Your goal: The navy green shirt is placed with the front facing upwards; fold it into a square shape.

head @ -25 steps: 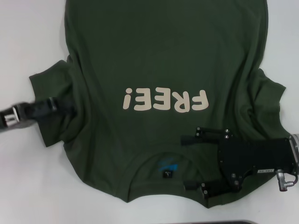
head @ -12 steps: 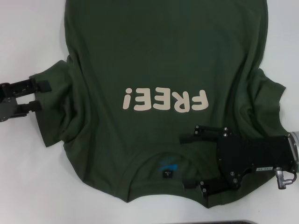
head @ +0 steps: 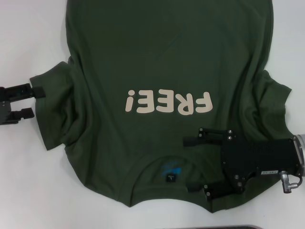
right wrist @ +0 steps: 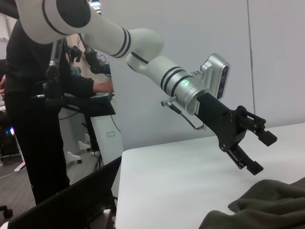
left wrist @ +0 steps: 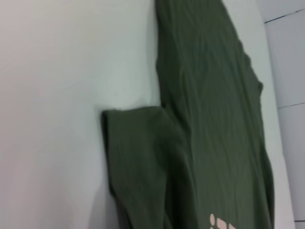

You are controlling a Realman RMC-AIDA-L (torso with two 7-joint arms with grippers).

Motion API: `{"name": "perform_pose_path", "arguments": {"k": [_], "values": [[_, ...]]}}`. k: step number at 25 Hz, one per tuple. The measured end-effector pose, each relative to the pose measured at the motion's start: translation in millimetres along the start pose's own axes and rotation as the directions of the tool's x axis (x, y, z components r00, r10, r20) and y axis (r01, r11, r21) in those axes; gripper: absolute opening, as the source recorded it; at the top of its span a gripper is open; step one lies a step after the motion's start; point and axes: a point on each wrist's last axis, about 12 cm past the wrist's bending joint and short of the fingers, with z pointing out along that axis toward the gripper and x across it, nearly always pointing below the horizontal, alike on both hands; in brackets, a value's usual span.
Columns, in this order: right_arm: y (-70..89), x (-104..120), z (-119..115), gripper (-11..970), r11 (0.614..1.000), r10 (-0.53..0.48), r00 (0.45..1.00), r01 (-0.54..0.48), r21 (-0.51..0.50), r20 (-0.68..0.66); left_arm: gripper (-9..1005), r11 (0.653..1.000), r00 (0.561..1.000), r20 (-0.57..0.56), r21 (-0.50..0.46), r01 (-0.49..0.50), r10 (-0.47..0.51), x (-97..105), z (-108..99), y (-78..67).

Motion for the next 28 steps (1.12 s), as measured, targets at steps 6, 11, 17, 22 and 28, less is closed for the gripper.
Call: {"name": "perform_pose_path", "arguments": {"k": [6,11,17,22,28], "values": [[-1.0,-0.7,0.7,942,1.0,-0.002,1.0,0.002,-0.002,0.0,891,1.0,1.0,0.01,-0.021,0.02,-0.02,-4.6,0.6,-0.1],[-0.8,-0.6,0.8,942,1.0,-0.001,1.0,0.001,-0.003,0.001,890,0.998,0.998,0.026,-0.039,0.05,-0.049,-7.5,2.5,3.3],[-0.8,-0.6,0.8,942,1.0,-0.001,1.0,0.001,-0.003,0.0,889,0.995,0.995,0.039,-0.048,0.091,-0.09,-6.1,8.1,9.2],[-1.1,-0.6,0.3,942,1.0,-0.002,1.0,0.002,-0.002,-0.001,888,0.994,0.994,0.044,-0.047,0.097,-0.095,-6.0,9.0,9.7],[-0.5,0.0,-0.3,942,1.0,0.0,1.0,0.0,0.0,-0.002,887,0.993,0.993,0.049,-0.054,0.107,-0.105,-5.9,9.4,11.1]]}}
